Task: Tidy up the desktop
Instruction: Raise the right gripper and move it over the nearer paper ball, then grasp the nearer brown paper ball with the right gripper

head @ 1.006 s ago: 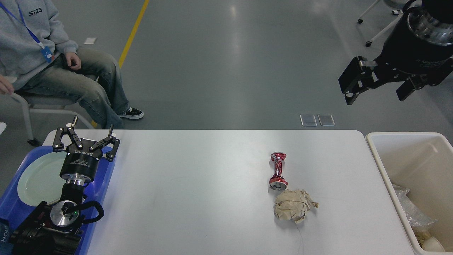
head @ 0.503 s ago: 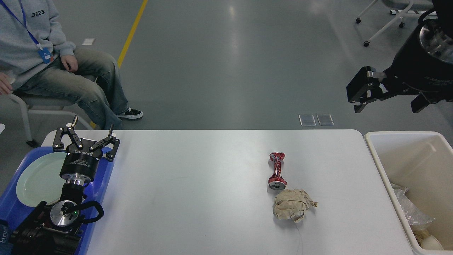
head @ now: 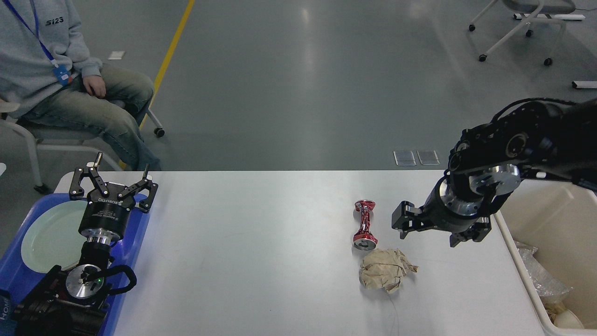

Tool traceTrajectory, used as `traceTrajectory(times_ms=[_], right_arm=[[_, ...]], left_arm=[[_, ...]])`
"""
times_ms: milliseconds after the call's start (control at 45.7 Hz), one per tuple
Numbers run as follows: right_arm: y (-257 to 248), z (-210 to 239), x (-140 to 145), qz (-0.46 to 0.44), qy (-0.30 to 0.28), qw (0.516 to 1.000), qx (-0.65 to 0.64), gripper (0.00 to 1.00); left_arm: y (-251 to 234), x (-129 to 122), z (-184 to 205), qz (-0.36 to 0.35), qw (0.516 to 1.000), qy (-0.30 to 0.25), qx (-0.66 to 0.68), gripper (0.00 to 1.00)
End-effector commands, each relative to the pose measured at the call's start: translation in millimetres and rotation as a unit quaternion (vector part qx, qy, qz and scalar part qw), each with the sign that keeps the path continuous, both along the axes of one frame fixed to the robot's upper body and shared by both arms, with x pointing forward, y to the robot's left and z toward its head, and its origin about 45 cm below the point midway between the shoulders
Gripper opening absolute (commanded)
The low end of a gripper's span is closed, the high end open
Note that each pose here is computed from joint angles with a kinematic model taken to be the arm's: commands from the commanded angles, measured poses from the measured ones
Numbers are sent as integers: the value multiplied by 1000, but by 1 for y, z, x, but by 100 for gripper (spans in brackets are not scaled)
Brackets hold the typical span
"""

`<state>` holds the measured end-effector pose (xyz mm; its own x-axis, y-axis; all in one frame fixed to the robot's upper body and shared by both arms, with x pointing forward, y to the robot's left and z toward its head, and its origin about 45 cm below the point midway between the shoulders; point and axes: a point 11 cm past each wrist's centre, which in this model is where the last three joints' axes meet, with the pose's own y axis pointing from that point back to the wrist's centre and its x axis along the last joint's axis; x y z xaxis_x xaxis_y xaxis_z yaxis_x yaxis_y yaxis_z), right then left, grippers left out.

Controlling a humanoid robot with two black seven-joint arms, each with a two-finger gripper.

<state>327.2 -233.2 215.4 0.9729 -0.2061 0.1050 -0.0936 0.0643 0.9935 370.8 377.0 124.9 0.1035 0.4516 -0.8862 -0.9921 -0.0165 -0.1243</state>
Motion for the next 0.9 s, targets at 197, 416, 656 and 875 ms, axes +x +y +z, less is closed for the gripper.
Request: traceTrajectory(times_ms=[197, 416, 656, 875], right_arm=[[7, -60, -8, -365, 56, 920, 131, 99], [-5, -87, -7, -457, 18, 883, 107, 99], [2, -121, -15, -480, 22, 870, 111, 99], [15, -140, -13, -495, 27, 858, 136, 99]], left_arm=[[0, 0, 0, 0, 1000, 1, 0, 96], [0, 0, 0, 0, 1000, 0, 0, 96], [0, 0, 0, 0, 1000, 0, 0, 96], [0, 0, 0, 0, 1000, 0, 0, 96]])
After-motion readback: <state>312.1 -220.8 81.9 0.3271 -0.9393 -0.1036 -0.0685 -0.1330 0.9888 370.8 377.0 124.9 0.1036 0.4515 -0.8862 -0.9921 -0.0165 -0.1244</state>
